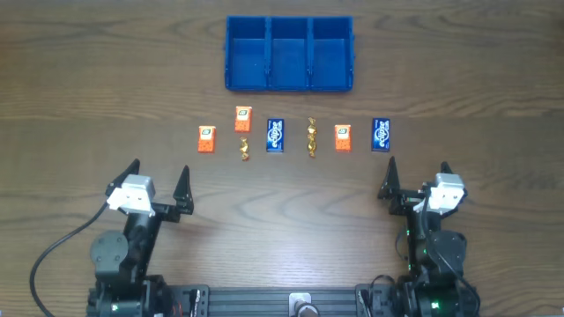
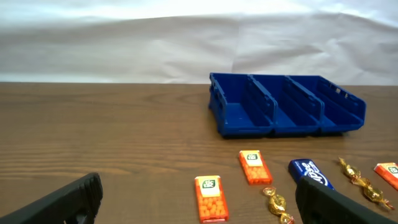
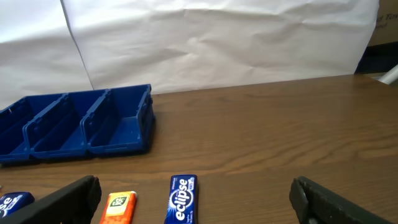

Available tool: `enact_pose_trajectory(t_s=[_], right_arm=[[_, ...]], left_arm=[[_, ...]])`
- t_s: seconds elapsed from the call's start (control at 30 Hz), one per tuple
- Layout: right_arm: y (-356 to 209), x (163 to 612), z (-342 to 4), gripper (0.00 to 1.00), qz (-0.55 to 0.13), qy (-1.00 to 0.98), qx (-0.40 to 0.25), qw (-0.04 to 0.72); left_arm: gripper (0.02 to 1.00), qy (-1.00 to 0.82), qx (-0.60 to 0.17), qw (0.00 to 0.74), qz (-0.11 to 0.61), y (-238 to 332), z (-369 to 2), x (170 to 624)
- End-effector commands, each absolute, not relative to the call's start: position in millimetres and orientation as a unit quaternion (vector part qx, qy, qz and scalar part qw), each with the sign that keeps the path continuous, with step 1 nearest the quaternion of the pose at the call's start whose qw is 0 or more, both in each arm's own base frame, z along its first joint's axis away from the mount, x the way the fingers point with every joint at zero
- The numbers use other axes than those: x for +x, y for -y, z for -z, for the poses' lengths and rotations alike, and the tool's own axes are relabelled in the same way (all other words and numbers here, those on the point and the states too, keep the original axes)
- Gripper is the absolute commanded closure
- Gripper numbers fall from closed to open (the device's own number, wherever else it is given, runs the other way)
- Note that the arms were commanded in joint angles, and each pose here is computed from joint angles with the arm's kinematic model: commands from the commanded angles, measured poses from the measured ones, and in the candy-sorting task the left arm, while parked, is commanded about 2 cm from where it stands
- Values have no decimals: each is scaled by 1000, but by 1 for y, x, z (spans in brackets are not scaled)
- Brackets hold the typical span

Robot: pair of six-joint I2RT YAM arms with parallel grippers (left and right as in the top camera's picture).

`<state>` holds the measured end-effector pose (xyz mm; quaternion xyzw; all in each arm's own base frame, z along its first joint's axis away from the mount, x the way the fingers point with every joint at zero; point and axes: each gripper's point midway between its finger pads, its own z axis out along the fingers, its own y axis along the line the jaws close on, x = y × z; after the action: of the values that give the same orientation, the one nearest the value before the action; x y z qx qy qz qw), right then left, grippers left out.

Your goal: Sort Candies Into Trays

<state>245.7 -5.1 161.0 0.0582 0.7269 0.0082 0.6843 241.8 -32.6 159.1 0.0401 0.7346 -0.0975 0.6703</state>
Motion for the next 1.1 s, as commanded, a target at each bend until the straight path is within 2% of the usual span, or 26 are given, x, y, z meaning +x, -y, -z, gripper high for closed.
enact_pose_trajectory(t_s=[0.03,0.13,0.33,0.47,0.67,0.9,1.1], right_arm=[[7,245,-160,3,-3,-727,57,684],[7,245,-160,3,-3,-727,57,684],[7,245,-160,3,-3,-727,57,684],[7,245,-160,3,-3,-727,57,684],[7,245,-160,3,-3,-727,57,684],[7,245,-160,3,-3,-727,57,684],[7,245,-160,3,-3,-727,57,684]], left_arm=[[20,-754,-64,648,89,7,-161,245],[20,-770,-85,628,80,1,-183,252],[20,-821,-53,557,109,24,-247,284],[20,-878,-50,463,108,34,-251,297],[20,-944,-41,318,77,47,-211,318],[23,-983,7,178,34,75,-123,337],[20,-994,30,103,15,81,-53,347]])
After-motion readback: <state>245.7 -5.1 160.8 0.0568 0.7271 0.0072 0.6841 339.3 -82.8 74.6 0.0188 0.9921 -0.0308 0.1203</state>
